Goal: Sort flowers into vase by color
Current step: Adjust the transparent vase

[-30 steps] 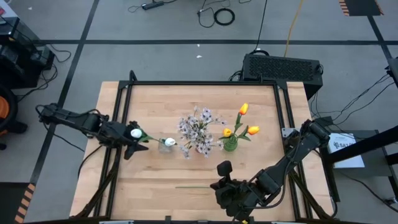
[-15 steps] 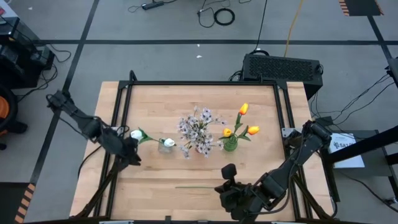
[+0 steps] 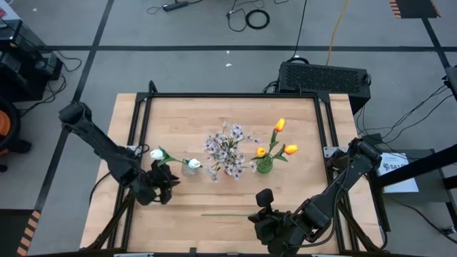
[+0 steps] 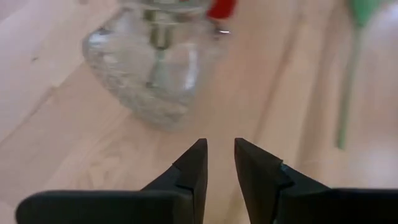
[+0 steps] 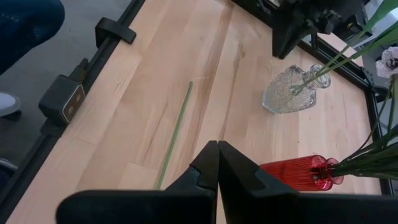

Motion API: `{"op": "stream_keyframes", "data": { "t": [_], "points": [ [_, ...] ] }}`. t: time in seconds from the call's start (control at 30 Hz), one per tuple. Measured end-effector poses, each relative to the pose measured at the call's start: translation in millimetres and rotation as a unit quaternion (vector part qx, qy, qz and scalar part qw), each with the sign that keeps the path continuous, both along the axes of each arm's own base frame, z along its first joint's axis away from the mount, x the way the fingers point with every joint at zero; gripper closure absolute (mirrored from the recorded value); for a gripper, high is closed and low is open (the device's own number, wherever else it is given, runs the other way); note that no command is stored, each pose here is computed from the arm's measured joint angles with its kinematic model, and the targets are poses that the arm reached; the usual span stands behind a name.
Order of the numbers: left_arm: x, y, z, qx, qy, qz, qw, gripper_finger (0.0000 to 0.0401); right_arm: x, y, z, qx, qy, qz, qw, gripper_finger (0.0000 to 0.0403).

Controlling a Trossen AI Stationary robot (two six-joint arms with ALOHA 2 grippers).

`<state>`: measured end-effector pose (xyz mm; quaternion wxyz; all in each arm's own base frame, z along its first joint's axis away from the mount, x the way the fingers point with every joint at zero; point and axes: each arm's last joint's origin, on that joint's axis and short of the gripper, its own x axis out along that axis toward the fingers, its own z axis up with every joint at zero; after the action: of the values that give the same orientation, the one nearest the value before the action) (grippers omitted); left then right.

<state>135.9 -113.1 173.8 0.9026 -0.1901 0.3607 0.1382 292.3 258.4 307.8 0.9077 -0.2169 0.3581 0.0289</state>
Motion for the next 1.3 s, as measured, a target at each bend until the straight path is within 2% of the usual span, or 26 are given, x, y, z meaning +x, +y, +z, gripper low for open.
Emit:
{"op": "stream_keyframes", "data": {
  "t": [0.13, 0.37, 0.8, 1.3],
  "points": [
    [4.1, -3.1, -13.4, 0.031, 0.020, 0.016, 0.999, 0.0322, -0.2, -0.2, -0.2, -0.001, 0.001, 0.000, 1.000, 0.0403],
    [9.3, -4.6, -28.0, 0.077, 0.017, 0.054, 0.995, 0.0340, -0.1, -0.1, -0.3, -0.004, 0.001, 0.002, 1.000, 0.0403],
    [14.1, -8.0, -38.5, 0.104, 0.013, 0.062, 0.992, 0.0350, 0.0, 0.0, -0.4, -0.004, 0.001, 0.003, 1.000, 0.0403],
    [20.7, -9.8, -35.9, 0.116, -0.017, 0.054, 0.992, 0.0350, 0.1, 0.0, -0.6, -0.004, 0.002, 0.003, 1.000, 0.0403]
  ]
}}
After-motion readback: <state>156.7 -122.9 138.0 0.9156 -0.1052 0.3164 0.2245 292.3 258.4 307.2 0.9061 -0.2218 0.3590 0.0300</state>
